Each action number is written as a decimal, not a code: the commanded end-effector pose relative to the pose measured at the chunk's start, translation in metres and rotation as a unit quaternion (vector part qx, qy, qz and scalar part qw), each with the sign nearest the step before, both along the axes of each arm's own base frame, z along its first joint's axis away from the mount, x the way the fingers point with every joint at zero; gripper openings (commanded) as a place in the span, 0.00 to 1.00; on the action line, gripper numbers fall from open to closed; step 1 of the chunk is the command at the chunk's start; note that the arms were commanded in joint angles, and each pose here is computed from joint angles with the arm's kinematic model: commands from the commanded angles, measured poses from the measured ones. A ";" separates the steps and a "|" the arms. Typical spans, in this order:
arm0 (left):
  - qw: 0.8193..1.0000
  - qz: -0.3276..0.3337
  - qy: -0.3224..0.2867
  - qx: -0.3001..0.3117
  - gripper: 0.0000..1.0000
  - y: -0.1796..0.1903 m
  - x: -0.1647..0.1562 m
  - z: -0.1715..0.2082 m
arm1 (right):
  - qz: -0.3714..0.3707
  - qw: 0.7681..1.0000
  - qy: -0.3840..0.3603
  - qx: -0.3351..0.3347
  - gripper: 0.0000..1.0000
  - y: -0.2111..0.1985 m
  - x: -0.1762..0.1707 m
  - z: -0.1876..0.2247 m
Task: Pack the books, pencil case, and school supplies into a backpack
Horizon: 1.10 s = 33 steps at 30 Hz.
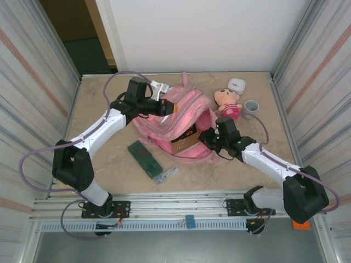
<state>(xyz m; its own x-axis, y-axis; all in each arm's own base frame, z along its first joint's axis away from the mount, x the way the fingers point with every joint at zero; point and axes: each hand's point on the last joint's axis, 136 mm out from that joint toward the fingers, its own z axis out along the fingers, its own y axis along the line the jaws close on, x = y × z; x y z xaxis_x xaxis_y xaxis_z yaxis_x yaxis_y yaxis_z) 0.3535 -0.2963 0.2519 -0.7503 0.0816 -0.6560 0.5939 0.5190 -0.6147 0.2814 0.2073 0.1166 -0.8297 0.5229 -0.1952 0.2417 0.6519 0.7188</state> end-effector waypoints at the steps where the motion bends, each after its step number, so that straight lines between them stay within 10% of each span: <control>1: 0.997 -0.016 -0.048 -0.050 0.00 -0.008 0.005 0.035 | -0.020 0.999 -0.028 0.011 0.12 0.009 0.020 0.007; 13: 0.997 -0.037 -0.040 -0.046 0.00 -0.013 -0.002 0.027 | -0.014 0.994 -0.109 0.027 0.01 0.026 0.081 0.035; 21: 0.999 -0.017 -0.030 0.026 0.00 0.000 0.001 -0.014 | -0.017 0.996 -0.086 -0.006 0.40 -0.003 0.063 0.031; 33: 0.981 -0.077 -0.013 0.178 0.00 -0.015 -0.019 -0.114 | -0.040 0.996 -0.022 -0.081 0.54 -0.074 -0.027 0.031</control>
<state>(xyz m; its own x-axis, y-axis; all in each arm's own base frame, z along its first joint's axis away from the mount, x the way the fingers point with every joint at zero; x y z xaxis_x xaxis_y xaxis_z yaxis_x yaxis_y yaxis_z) 0.3358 -0.3163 0.1681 -0.7185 0.3248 -0.6151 0.6684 0.5671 -0.4813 0.2803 0.1530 0.1605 -0.7595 0.5652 -0.3221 0.2191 0.6884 0.6914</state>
